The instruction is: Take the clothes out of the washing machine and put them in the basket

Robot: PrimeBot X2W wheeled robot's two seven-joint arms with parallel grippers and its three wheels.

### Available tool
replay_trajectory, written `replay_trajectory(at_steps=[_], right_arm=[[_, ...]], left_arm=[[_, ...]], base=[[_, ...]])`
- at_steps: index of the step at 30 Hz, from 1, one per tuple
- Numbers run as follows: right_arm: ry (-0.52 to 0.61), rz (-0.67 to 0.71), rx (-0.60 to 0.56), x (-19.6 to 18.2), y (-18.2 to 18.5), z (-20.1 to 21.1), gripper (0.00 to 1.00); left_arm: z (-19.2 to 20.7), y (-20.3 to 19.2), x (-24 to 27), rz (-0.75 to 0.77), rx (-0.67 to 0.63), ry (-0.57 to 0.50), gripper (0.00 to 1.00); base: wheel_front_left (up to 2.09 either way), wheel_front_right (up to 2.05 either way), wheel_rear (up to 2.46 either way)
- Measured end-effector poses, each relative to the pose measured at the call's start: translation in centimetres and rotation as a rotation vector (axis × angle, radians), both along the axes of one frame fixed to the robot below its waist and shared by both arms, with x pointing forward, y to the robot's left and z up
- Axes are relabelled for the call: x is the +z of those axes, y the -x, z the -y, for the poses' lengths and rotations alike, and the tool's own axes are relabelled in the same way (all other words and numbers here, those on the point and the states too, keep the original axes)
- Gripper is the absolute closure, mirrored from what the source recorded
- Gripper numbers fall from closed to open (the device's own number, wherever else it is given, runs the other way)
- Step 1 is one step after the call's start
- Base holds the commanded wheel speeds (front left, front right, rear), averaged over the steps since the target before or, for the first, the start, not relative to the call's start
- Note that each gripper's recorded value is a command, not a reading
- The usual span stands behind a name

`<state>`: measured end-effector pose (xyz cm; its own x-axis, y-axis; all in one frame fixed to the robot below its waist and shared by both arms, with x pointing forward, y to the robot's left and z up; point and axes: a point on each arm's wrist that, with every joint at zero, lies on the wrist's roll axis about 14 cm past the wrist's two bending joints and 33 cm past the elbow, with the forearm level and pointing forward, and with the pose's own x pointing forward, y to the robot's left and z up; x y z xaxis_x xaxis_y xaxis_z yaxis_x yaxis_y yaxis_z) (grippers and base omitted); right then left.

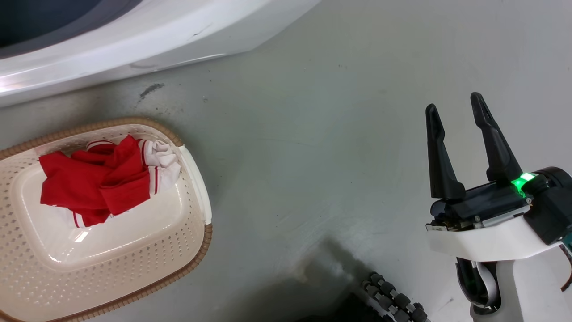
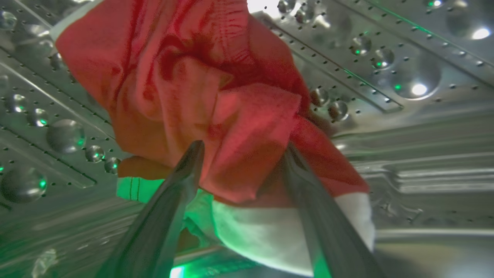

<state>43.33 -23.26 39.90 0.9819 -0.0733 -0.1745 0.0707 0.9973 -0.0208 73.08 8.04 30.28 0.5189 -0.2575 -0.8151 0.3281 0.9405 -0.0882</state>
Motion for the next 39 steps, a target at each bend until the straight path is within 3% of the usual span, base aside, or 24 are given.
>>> replay_trajectory(at_steps=[15, 16, 17, 18, 19, 33, 39], right_arm=[[0.002, -0.018, -0.003, -0.8, -0.2, 0.2, 0.00], [0.002, -0.019, -0.003, -0.9, -0.2, 0.2, 0.00], [0.002, -0.020, -0.003, -0.9, -0.2, 0.2, 0.00], [0.002, -0.020, -0.003, -0.9, -0.2, 0.2, 0.00], [0.001, -0.022, -0.002, -1.0, -0.2, 0.1, 0.00], [0.004, -0.004, -0.003, -0.2, -0.2, 0.2, 0.00], [0.014, 0.026, 0.014, 1.0, -0.2, -0.2, 0.00]], left_arm=[[-0.1, -0.3, -1.6, 0.009, -0.019, -0.020, 0.00], [-0.1, -0.3, -1.6, 0.011, -0.022, -0.023, 0.49], [-0.1, -0.3, -1.5, 0.014, -0.024, -0.024, 0.67], [0.0, -0.3, -1.6, 0.016, -0.025, -0.023, 0.97], [0.0, -0.4, -1.6, 0.023, -0.027, -0.024, 1.00], [-0.2, -1.3, 0.5, 0.168, -0.036, -0.014, 1.00], [0.2, 0.4, 1.6, 0.237, -0.069, -0.005, 1.00]], base=[[0.00, 0.00, 0.00], [0.00, 0.00, 0.00], [0.00, 0.00, 0.00], [0.00, 0.00, 0.00], [0.00, 0.00, 0.00], [0.00, 0.00, 0.00], [0.00, 0.00, 0.00]])
